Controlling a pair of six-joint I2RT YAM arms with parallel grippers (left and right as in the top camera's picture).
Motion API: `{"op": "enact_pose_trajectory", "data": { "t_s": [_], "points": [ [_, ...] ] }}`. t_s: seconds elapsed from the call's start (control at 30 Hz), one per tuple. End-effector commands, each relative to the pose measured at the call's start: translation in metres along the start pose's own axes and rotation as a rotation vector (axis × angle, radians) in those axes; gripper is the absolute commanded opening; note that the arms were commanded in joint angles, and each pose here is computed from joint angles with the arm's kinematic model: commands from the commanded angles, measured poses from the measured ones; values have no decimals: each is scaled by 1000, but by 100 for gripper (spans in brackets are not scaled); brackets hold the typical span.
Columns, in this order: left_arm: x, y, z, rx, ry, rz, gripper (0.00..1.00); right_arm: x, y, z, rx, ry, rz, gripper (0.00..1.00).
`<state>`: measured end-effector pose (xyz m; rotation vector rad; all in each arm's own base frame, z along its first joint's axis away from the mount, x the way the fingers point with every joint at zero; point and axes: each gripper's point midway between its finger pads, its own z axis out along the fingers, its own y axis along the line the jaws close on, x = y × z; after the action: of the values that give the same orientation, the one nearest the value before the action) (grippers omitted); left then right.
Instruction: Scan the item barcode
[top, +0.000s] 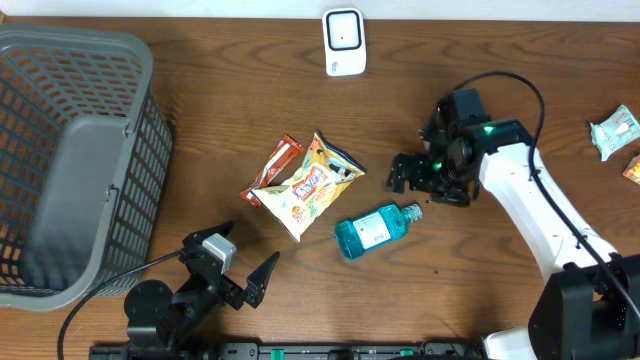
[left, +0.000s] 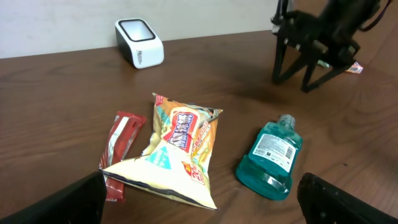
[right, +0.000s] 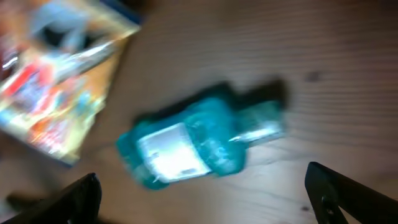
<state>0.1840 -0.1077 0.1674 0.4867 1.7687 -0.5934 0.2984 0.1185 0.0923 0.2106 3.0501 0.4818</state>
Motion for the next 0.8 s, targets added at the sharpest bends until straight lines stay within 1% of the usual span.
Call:
{"op": "enact_pose_trajectory", "data": {
  "t_s": [0.0,0.03,0.07,0.1,0.13,0.17,0.2,0.23,0.3,0.37,0.43,0.47,0.63,0.67,0.7,0.73,0.77],
  "points": [
    [0,-1,0,2,-4,21,98,-2,-27,8,109,-33,121,77],
    [0,-1,0,2,-4,21,98,3,-27,10,99,-17,184,64],
    [0,-1,0,2,-4,21,98,8,-28,11,95,1,271,61],
    [0,-1,0,2,-4,21,98,13,-30,12,97,17,361,69],
    [0,-1,0,2,-4,21,98,19,-34,15,113,30,505,83],
    [0,-1,0,2,-4,21,98,24,-36,18,125,35,629,82],
    [0,-1,0,2,-4,21,98,27,-38,20,135,37,732,77],
    [0,-1,0,2,-4,21,98,32,-41,25,146,37,862,78],
    [0,-1,0,2,-4,21,98,35,-44,34,152,24,1005,78],
    [-1,-1,0,2,-4,21,98,32,-45,45,134,-5,1031,79],
    [0,-1,0,2,-4,20,98,27,-47,57,106,-41,1026,89],
    [0,-1,0,2,-4,21,98,24,-47,62,88,-62,1017,99],
    [0,-1,0,2,-4,21,98,23,-51,77,47,-93,1004,99],
    [0,-1,0,2,-4,20,98,23,-51,78,45,-96,1002,94],
    [0,-1,0,2,-4,21,98,23,-52,79,45,-95,1002,83],
    [0,-1,0,2,-4,21,98,24,-52,80,48,-93,1002,70],
    [0,-1,0,2,-4,20,98,24,-52,80,48,-94,989,61]
  ]
}}
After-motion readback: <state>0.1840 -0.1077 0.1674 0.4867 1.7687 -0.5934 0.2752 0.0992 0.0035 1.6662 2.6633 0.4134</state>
